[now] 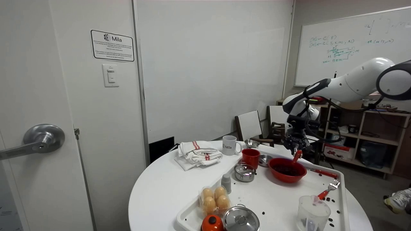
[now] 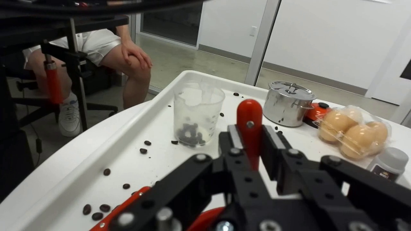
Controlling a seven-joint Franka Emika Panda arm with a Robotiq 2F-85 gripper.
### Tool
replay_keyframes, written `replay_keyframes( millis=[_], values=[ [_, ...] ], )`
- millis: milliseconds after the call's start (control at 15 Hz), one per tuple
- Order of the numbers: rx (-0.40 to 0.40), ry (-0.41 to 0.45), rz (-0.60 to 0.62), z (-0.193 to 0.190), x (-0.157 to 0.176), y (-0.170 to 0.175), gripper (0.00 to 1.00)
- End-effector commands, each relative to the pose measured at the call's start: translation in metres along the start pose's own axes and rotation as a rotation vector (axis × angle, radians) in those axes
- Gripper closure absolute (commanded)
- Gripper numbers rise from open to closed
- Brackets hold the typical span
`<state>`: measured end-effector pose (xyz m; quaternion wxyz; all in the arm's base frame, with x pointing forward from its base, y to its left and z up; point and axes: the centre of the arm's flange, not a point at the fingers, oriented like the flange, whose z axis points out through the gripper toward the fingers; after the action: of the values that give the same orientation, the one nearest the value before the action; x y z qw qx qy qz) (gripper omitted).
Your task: Pick the spoon and mix the contents of the bowl
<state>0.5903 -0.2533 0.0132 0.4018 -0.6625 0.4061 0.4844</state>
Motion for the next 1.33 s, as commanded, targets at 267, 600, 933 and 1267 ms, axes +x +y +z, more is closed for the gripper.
replay_keyframes(
  millis=[267,600,933,1267],
  values=[
    [-0.126,0.043,-0.061,-0.009,0.032,-0.089,0.93],
    [-0.215,-0.005,-0.096,0.019,0.038,-0.101,0.93],
    [-0.286,-0.124,-0.125,0.039,0.044,-0.064,0.93],
    [-0.173,-0.104,-0.086,0.016,0.055,-0.027,0.93]
  ],
)
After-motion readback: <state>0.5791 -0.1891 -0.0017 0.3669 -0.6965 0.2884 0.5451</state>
